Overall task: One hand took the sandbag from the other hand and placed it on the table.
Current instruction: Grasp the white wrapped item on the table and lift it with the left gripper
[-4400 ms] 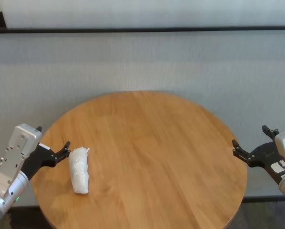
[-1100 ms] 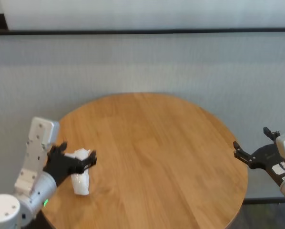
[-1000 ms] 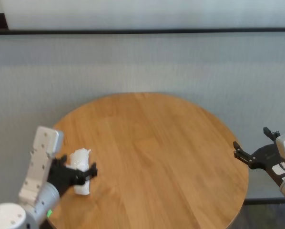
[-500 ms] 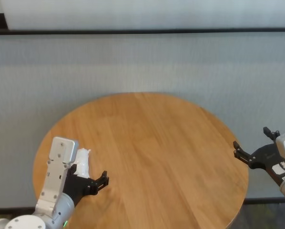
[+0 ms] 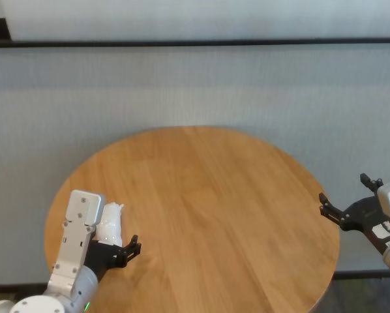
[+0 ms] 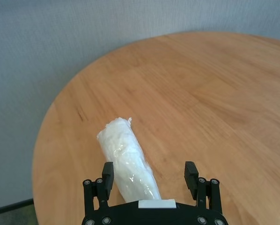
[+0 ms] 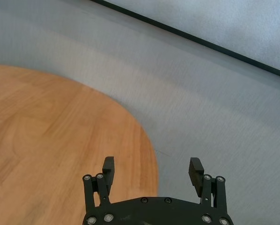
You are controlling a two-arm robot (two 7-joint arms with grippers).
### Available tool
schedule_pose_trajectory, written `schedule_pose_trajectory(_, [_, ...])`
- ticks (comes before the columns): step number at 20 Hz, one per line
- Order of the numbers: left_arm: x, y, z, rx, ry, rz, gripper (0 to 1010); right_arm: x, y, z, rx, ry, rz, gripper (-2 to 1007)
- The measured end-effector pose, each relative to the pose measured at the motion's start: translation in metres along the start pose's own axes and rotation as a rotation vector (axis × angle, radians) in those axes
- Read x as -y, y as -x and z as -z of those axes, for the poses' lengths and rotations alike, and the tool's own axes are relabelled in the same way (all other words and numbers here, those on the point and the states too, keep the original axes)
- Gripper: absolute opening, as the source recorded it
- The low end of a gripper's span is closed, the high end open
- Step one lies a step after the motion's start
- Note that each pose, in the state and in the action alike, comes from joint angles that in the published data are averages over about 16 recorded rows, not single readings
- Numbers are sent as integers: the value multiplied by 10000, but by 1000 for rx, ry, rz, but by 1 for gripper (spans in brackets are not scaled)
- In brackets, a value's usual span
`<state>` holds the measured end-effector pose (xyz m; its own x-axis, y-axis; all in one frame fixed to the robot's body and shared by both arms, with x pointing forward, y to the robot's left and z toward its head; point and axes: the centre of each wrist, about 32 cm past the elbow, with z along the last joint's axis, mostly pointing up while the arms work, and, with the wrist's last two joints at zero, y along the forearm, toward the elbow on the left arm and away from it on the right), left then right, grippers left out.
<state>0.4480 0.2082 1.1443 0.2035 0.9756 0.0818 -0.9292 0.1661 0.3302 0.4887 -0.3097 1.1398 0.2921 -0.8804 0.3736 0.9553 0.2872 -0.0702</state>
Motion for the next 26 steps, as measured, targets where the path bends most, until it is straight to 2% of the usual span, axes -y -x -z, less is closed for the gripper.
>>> schedule_pose_trajectory(11, [49, -11, 42, 4, -17, -31, 1000, 0, 0, 0, 0, 0, 0, 1000])
schedule_pose_trajectory(26, [111, 9, 138, -29, -30, -36, 1000, 0, 0, 0, 0, 0, 0, 1000])
